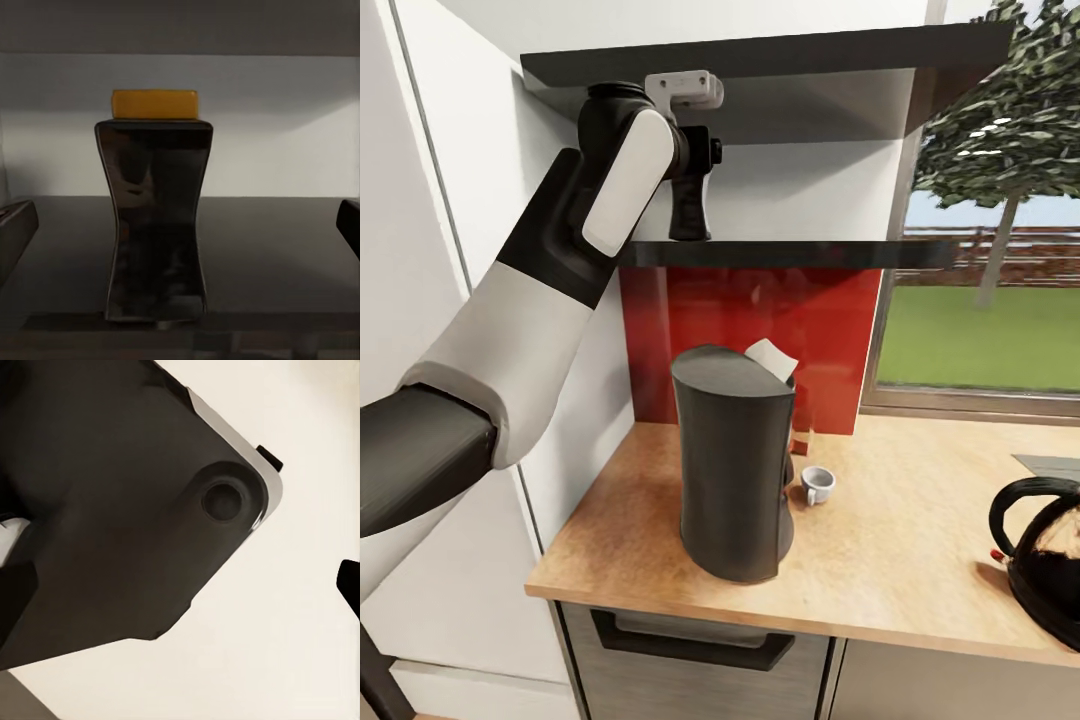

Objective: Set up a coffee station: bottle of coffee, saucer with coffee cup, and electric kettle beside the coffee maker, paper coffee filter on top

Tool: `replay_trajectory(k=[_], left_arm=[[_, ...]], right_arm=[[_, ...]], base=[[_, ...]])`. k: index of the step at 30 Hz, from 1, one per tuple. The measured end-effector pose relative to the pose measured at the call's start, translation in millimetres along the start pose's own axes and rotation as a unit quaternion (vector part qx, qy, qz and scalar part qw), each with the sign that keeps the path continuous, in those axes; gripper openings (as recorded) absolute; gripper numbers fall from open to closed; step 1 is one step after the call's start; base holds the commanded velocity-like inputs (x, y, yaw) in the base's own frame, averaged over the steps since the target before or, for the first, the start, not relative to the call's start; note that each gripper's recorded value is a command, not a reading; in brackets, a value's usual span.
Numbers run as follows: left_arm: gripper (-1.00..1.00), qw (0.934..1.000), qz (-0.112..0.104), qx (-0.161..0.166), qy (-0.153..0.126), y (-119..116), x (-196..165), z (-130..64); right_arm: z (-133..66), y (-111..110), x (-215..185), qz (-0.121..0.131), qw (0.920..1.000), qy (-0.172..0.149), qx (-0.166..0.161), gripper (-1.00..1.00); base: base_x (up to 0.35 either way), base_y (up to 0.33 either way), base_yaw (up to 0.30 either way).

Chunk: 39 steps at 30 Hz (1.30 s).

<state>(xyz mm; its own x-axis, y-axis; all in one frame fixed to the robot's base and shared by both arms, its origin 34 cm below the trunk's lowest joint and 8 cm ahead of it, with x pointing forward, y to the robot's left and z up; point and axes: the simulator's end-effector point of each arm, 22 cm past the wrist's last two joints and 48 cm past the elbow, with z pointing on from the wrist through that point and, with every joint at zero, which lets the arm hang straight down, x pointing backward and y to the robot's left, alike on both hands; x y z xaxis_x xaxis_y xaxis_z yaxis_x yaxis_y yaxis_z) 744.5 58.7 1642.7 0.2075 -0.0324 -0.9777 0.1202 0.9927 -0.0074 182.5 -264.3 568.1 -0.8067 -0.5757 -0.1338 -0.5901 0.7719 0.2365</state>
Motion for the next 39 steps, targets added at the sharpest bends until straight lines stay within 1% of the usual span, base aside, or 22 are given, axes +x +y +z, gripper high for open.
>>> replay_trajectory(k=[19,25,39], left_arm=[[1.0,1.0,-0.002,0.0,0.001,0.7,1.2,0.6],[1.0,1.0,-0.002,-0.003,0.008,2.9,7.1,4.1],[1.0,0.9999,-0.002,-0.004,0.014,3.9,13.7,6.2]], right_arm=[[0.0,-0.1,0.5,-0.001,1.0,0.001,0.001,1.0],[0.1,-0.1,0.5,-0.001,1.0,0.001,0.001,1.0],[0.0,-0.6,0.3,-0.002,1.0,0.001,0.001,1.0]], base=[[0.111,-0.004,0.0],[0.034,0.0,0.0],[0.029,0.0,0.0]])
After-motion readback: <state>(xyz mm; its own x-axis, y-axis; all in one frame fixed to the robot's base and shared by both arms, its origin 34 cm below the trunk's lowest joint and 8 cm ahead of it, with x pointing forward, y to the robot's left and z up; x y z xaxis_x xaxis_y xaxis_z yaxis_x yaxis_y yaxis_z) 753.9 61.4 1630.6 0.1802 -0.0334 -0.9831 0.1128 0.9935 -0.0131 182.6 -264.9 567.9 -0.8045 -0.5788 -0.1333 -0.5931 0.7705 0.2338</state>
